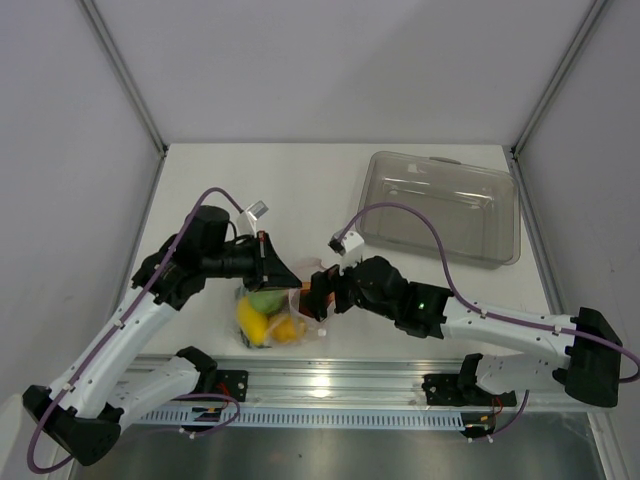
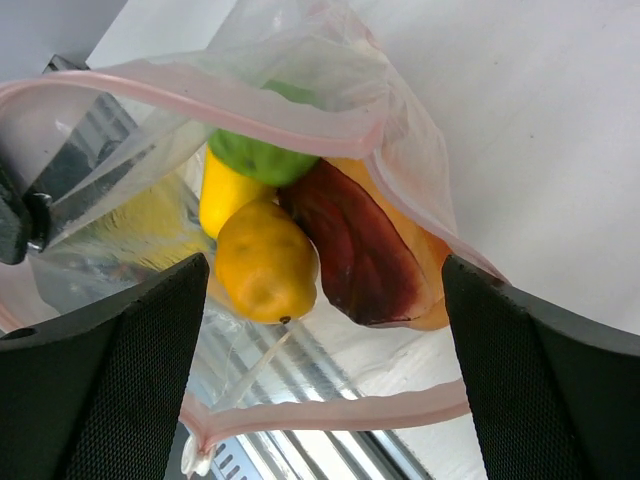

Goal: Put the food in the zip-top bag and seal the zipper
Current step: Place the fake fruit in the zipper food storage bag.

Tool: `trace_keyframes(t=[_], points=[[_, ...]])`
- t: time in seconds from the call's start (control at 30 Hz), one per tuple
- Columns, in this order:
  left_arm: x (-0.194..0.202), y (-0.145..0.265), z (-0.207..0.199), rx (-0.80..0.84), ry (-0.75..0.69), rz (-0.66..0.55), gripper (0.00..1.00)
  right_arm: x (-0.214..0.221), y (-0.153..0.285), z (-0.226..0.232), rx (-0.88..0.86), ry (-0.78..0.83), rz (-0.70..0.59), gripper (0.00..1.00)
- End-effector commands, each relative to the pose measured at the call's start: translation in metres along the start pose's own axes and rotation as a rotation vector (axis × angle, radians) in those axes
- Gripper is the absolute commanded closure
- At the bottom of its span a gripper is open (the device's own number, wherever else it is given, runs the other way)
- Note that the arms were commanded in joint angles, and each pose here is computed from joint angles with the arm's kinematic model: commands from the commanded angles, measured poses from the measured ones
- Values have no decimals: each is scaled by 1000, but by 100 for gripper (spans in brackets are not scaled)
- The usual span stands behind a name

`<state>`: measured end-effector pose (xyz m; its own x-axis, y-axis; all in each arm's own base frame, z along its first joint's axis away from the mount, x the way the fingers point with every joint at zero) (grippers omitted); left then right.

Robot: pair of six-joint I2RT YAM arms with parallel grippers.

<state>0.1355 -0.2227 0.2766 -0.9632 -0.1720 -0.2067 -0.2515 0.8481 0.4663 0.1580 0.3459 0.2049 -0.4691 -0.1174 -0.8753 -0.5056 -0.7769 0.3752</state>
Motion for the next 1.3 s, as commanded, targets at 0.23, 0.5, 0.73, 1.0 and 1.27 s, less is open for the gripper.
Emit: trace_keyframes(t=[0.23, 0.5, 0.73, 1.0, 1.27], points=[[-14, 6, -20, 35, -28, -61, 100, -25, 45, 2, 16, -1, -49, 1], [-23, 2, -28, 48, -32, -66, 100, -3, 75, 3, -46, -20, 4, 2], [-28, -1, -31, 47, -35, -64, 99, 14, 76, 17, -110, -116, 53, 15], [-32, -3, -34, 51, -38, -63, 99, 22, 65, 29, -136, -154, 76, 19], [-33, -4, -35, 53, -36, -62, 100, 24, 49, 35, -130, -164, 71, 27]])
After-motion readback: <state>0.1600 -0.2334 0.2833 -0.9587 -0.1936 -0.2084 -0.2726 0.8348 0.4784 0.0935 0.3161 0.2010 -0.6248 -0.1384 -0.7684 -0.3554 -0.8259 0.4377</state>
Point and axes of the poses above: each gripper's point midway between its finger pads, its own y axis back along the fingers, its own z axis along the line the jaws close on, x = y × z, the point moved 1 cm from there along y, back along the fingers, and after that the axes turned 5 degrees about y, right-handed, at the moved point
